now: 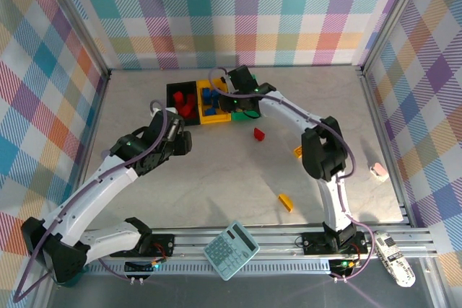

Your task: Sort the legos into containers by color

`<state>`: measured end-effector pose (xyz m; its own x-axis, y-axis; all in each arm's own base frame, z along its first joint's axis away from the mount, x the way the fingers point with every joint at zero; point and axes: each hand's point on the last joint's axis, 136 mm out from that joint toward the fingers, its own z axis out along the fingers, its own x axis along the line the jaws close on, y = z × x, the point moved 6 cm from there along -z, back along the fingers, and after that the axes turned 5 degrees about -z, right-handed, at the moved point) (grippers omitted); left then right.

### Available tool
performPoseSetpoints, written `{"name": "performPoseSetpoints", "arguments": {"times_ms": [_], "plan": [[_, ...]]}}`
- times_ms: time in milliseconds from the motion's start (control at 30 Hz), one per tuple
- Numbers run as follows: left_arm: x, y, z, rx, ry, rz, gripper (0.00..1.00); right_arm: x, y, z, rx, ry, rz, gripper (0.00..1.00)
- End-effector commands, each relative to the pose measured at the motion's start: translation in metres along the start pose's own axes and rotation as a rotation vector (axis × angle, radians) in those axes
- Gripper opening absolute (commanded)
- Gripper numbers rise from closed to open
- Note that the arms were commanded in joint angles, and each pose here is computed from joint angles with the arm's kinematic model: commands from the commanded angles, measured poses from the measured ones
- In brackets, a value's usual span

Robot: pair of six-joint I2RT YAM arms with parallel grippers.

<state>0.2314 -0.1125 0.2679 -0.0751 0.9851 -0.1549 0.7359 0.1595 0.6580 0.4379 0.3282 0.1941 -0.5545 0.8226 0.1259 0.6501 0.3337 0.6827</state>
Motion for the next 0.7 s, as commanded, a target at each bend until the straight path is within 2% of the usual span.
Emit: {"name": "performPoseSetpoints", "arguments": {"times_ms": [0, 100, 167, 333, 433, 667], "plan": [[0.004, -0.002, -0.007, -0.015, 0.009, -0.008, 0.63, 0.006, 0.019, 0.011, -0.026, 0.013, -0.038, 0.28], [0.003, -0.002, -0.008, -0.015, 0.003, -0.012, 0.63, 0.005, 0.027, 0.026, -0.034, 0.012, -0.037, 0.29], [0.003, -0.003, -0.008, -0.013, 0.0, -0.011, 0.63, 0.006, 0.035, 0.034, -0.048, 0.01, -0.039, 0.33], [0.0, -0.006, -0.007, -0.001, -0.017, -0.012, 0.64, 0.005, 0.054, 0.048, -0.064, 0.002, -0.052, 0.51], [-0.003, -0.009, -0.007, 0.004, -0.031, -0.009, 0.65, 0.005, 0.063, 0.038, -0.085, -0.012, -0.057, 0.57], [-0.015, -0.012, 0.0, 0.025, -0.052, 0.013, 0.67, -0.003, 0.06, -0.01, -0.1, -0.054, -0.054, 0.59]]}}
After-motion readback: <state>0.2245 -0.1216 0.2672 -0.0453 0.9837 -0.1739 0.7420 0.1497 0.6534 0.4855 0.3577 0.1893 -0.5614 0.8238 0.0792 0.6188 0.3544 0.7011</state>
